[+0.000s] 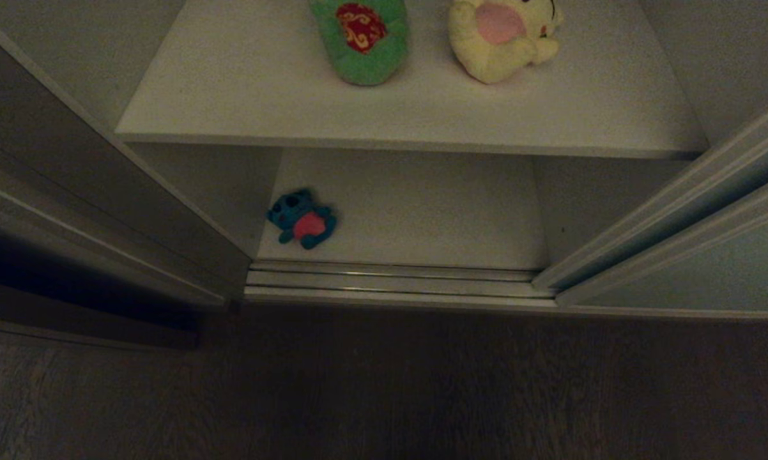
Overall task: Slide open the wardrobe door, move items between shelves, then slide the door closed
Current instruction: Place the green doll on the lower shelf
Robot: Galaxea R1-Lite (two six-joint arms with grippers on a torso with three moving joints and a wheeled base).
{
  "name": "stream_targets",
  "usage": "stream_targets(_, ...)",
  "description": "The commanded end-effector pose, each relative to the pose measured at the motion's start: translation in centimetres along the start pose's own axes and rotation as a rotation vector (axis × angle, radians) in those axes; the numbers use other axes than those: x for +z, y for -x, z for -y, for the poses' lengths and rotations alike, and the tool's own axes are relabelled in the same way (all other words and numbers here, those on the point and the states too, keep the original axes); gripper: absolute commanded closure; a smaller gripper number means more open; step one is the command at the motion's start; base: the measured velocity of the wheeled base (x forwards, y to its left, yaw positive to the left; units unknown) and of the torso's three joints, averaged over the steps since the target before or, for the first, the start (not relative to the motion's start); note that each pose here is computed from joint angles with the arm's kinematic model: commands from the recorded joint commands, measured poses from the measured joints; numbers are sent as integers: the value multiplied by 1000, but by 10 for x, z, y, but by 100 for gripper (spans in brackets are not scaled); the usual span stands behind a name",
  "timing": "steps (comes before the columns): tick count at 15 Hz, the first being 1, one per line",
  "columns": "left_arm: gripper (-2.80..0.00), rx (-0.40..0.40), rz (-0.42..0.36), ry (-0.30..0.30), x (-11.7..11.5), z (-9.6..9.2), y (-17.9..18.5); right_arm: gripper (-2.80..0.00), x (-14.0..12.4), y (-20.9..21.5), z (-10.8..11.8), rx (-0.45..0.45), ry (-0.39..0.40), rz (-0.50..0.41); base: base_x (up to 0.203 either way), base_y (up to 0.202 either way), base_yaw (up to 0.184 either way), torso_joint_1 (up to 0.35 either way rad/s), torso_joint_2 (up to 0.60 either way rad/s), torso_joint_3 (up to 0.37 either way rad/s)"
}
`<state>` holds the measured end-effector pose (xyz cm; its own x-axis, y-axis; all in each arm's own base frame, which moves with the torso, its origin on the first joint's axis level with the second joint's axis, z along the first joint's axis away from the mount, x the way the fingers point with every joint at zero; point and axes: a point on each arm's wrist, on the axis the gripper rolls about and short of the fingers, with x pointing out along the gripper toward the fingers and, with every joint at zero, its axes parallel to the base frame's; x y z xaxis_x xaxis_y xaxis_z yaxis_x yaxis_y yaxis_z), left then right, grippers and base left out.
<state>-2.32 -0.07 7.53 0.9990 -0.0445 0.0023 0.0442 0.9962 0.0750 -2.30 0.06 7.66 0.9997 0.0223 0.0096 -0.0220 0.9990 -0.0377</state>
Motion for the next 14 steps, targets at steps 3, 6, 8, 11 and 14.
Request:
stream_targets(3,0,0,-5,3,0,0,0,0,0,0,0,1,1,0,0,0,0,2,6,204)
stream_targets(6,0,0,-5,3,0,0,0,0,0,0,0,1,1,0,0,0,0,3,-1,201)
stream_targets(8,0,0,-5,3,0,0,0,0,0,0,0,1,1,0,0,0,0,4,-4,204)
stream_targets(11,0,0,-4,6,0,0,0,0,0,0,0,1,1,1,0,0,0,1,1,201)
stream_targets(14,0,0,-4,3,0,0,0,0,0,0,0,1,1,0,0,0,0,4,2,176)
